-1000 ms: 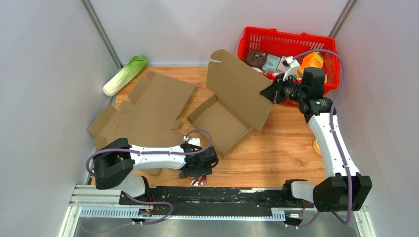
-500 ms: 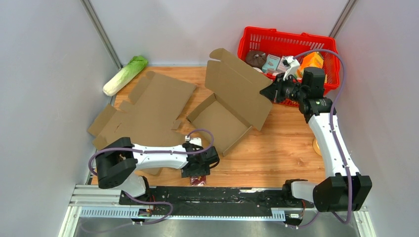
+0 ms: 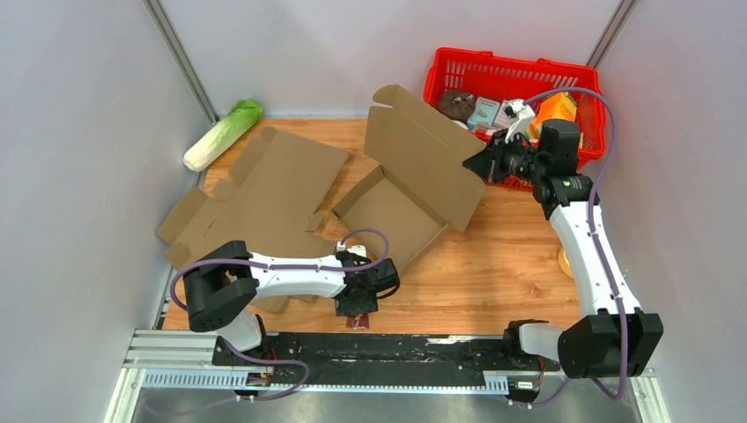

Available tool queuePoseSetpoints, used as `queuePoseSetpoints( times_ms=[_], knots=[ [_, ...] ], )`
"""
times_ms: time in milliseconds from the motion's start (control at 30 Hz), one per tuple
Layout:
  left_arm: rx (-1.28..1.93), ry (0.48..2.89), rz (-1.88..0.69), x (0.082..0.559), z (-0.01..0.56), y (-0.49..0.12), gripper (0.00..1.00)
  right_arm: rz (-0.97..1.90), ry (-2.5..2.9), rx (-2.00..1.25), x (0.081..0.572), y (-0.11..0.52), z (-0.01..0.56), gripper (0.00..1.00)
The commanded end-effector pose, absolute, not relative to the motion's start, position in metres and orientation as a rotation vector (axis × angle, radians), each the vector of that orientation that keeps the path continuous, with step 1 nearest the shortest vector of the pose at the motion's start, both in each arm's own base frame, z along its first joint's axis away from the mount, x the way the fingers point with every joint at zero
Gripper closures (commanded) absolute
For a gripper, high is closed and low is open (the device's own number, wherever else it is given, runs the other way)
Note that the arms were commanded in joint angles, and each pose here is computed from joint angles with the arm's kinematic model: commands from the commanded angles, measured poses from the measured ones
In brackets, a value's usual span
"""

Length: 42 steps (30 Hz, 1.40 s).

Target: Fold the paper box

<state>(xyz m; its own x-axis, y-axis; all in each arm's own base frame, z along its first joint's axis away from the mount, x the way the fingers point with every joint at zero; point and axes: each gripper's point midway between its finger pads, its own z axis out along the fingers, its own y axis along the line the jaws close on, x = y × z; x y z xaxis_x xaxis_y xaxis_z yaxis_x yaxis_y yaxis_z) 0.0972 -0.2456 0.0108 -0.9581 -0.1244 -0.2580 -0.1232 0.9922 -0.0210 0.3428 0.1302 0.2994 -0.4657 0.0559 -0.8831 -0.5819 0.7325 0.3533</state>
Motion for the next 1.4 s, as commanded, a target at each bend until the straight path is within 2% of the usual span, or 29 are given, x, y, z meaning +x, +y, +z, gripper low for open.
queuePoseSetpoints(
  times_ms=[0,233,467,600,733,767,800,900,933,1033,1100,1167,1200,1267,1367],
  knots=[
    [-0.226,2.898,0.093,0.090,-0.016,-0.236,0.44,0.796,1.825,-0.436,0.340,0.134,0.325,1.00],
    [-0.178,2.787,0.155,0.105,0.017,-0.216,0.50,0.791,1.829,-0.433,0.340,0.134,0.324,1.00],
    [-0.094,2.636,-0.053,0.125,0.101,-0.215,0.53,0.798,1.832,-0.428,0.343,0.134,0.324,1.00],
    [-0.079,2.556,-0.159,0.151,0.147,-0.222,0.53,0.798,1.832,-0.425,0.343,0.134,0.323,1.00],
    [-0.085,2.454,-0.262,0.210,0.196,-0.241,0.51,0.799,1.841,-0.422,0.343,0.134,0.321,1.00],
    [-0.043,2.487,-0.286,0.219,0.190,-0.256,0.49,0.806,1.841,-0.427,0.344,0.135,0.321,1.00],
    [-0.036,2.474,-0.320,0.234,0.196,-0.266,0.30,0.822,1.843,-0.436,0.343,0.137,0.322,1.00],
    [0.141,2.461,-0.362,0.274,0.205,-0.286,0.09,0.868,1.830,-0.460,0.344,0.143,0.326,1.00],
    [0.238,2.429,-0.405,0.283,0.213,-0.291,0.08,0.876,1.845,-0.466,0.342,0.145,0.324,1.00],
    [0.218,2.219,-0.419,0.323,0.250,-0.263,0.08,0.854,1.865,-0.454,0.345,0.142,0.320,1.00],
    [0.223,2.052,-0.533,0.355,0.280,-0.249,0.09,0.863,1.870,-0.456,0.344,0.143,0.319,1.00],
    [0.365,1.939,-0.610,0.362,0.286,-0.246,0.09,0.878,1.875,-0.461,0.342,0.146,0.317,1.00],
    [0.361,1.834,-0.617,0.385,0.302,-0.232,0.10,0.885,1.884,-0.462,0.340,0.147,0.315,1.00],
    [0.483,1.800,-0.631,0.405,0.297,-0.233,0.10,0.898,1.883,-0.461,0.338,0.148,0.315,1.00],
    [0.558,1.775,-0.614,0.450,0.293,-0.229,0.21,0.944,1.836,-0.517,0.328,0.155,0.319,1.00]
  ],
)
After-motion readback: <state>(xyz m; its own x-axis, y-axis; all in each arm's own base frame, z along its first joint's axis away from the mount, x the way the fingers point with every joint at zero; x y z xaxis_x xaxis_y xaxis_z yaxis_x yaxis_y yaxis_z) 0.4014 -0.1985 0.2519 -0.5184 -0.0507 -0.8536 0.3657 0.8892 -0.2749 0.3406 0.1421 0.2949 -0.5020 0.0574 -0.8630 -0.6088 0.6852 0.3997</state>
